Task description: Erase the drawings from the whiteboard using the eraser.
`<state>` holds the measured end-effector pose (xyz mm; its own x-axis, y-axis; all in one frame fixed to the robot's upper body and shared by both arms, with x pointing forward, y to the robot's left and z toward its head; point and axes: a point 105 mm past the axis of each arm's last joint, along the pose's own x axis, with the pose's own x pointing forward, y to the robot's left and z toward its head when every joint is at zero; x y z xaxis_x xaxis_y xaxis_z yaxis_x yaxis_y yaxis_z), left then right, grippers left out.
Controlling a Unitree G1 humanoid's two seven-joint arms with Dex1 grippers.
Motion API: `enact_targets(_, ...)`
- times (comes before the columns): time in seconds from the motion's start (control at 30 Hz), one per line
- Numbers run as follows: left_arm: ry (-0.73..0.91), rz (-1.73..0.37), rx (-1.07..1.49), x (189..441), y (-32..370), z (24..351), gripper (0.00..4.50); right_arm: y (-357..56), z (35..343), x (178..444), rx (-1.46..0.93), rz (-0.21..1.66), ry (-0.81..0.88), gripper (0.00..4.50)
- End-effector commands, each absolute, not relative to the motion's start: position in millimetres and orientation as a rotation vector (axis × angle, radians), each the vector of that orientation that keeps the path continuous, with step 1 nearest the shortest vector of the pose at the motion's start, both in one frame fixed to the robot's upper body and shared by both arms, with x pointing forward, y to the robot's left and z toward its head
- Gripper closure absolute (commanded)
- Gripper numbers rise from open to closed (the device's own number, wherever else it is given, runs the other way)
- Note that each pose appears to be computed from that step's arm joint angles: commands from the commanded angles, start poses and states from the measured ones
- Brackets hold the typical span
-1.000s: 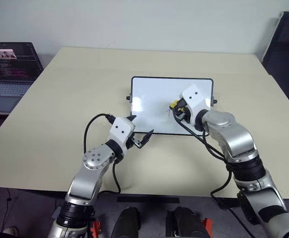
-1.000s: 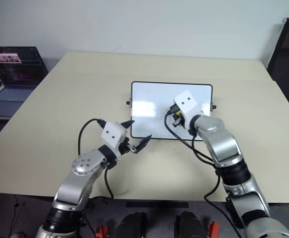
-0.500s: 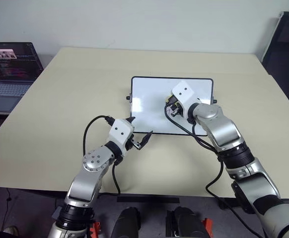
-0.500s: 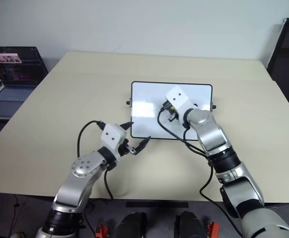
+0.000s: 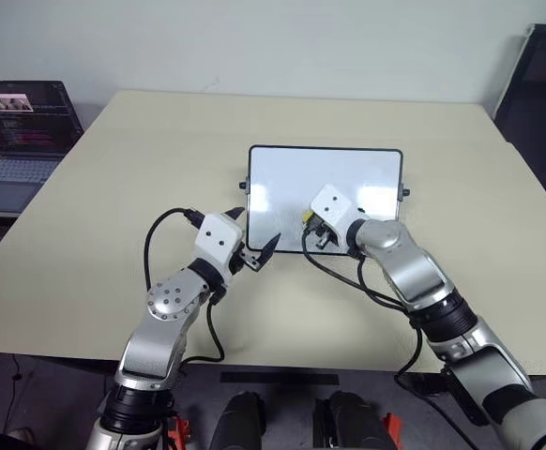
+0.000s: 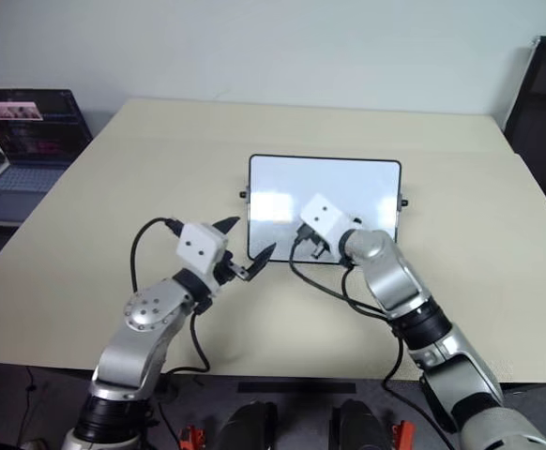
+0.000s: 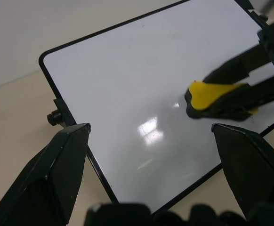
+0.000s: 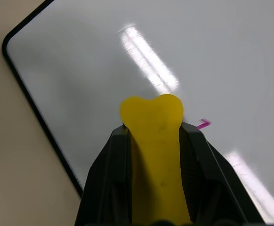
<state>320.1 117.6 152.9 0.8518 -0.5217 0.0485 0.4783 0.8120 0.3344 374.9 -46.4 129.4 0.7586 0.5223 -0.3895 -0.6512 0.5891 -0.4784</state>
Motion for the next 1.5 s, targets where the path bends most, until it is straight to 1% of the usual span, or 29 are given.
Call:
enact_targets(0.03,-0.191,-0.512,0.339,314.6,121.9,167.0,0.0,-52.9,110.8,371.9,-0.66,0.688,0.279,3.51)
enact_targets(0.1,-0.188,-0.508,0.339,314.9,123.2,166.9,0.0,-54.4,113.2,375.2,-0.661,0.678,0.271,3.51)
enact_targets(0.17,-0.187,-0.507,0.339,315.7,123.3,167.2,0.0,-56.9,122.5,382.3,-0.654,0.655,0.248,3.51)
enact_targets(0.4,-0.188,-0.532,0.331,316.8,116.5,166.7,0.0,-74.6,165.7,414.1,-0.626,0.514,0.142,3.51)
enact_targets(0.5,-0.189,-0.543,0.329,317.6,113.7,166.4,0.0,-79.6,178.5,420.3,-0.615,0.472,0.109,3.51)
enact_targets(0.6,-0.19,-0.553,0.327,318.3,111.1,166.5,0.0,-82.1,181.4,421.3,-0.614,0.462,0.105,3.51)
enact_targets(0.7,-0.192,-0.554,0.327,319.4,111.1,167.1,0.0,-81.7,172.5,416.6,-0.619,0.481,0.127,3.51)
enact_targets(0.97,-0.197,-0.541,0.338,319.3,115.4,169.8,0.0,-67.6,129.5,389.6,-0.669,0.605,0.213,3.51)
enact_targets(1.13,-0.199,-0.53,0.343,319.1,118.3,171.4,0.0,-65.4,107.3,379.5,-0.689,0.645,0.263,3.51)
enact_targets(1.3,-0.198,-0.526,0.341,318.6,118.6,171.2,0.0,-70.6,102.4,378.5,-0.699,0.643,0.277,3.51)
enact_targets(1.5,-0.187,-0.537,0.336,315.9,116.9,167.0,0.0,-79.4,105.7,374.8,-0.682,0.629,0.286,3.51)
